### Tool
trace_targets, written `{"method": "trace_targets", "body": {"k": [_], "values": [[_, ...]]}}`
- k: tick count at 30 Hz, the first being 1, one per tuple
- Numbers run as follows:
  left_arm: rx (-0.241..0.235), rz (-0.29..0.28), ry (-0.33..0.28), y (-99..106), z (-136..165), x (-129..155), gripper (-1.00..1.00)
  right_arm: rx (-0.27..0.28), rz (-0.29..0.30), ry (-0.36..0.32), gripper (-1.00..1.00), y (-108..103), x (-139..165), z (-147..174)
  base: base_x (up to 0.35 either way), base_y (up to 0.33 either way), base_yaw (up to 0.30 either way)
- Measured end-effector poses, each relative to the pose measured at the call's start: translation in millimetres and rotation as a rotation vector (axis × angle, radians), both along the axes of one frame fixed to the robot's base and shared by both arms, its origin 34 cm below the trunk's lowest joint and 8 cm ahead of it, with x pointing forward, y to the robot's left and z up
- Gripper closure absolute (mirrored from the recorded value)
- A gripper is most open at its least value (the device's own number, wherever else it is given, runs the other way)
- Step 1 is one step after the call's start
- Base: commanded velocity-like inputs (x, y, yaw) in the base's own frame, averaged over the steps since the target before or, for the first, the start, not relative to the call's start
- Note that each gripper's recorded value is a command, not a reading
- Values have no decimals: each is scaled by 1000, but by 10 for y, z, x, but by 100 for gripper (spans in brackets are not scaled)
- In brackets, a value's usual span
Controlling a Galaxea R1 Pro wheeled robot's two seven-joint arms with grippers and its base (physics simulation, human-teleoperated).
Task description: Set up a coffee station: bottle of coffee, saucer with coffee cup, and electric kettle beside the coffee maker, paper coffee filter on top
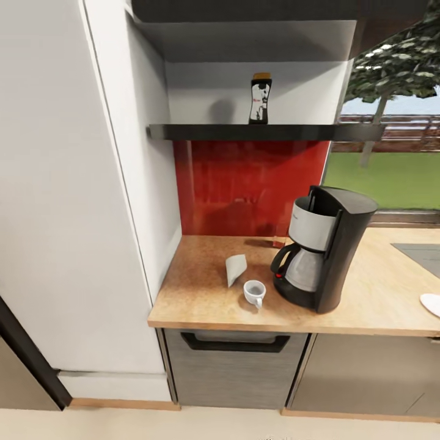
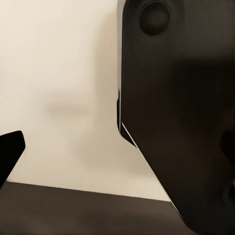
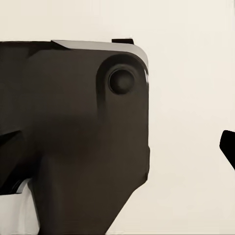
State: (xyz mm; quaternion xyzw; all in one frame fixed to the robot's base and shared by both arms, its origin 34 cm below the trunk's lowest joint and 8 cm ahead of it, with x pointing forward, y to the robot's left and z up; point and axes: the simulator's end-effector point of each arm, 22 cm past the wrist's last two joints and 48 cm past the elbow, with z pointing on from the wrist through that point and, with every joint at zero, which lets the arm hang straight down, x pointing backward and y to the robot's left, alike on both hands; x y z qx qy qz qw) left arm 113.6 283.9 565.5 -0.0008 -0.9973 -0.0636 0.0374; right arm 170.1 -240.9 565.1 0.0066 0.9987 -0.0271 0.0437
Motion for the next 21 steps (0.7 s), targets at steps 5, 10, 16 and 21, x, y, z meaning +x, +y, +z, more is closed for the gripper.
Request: {"method": "trace_targets", "body": {"k": [5,10,16,21], "values": [[-2,1,0,-14,54,-11,-100,-2,0,-1,-100,-7,-10,55,0,0,-263],[-3,1,-1,-28,105,-18,-100,-2,0,-3,-100,-6,-20,107,0,0,-233],[-3,1,-2,-29,165,-35,-100,-4,1,-2,-100,-11,-43,167,0,0,-46],[-5,1,-1,-38,213,-51,-100,-4,0,-3,-100,-17,-53,216,0,0,0]]}}
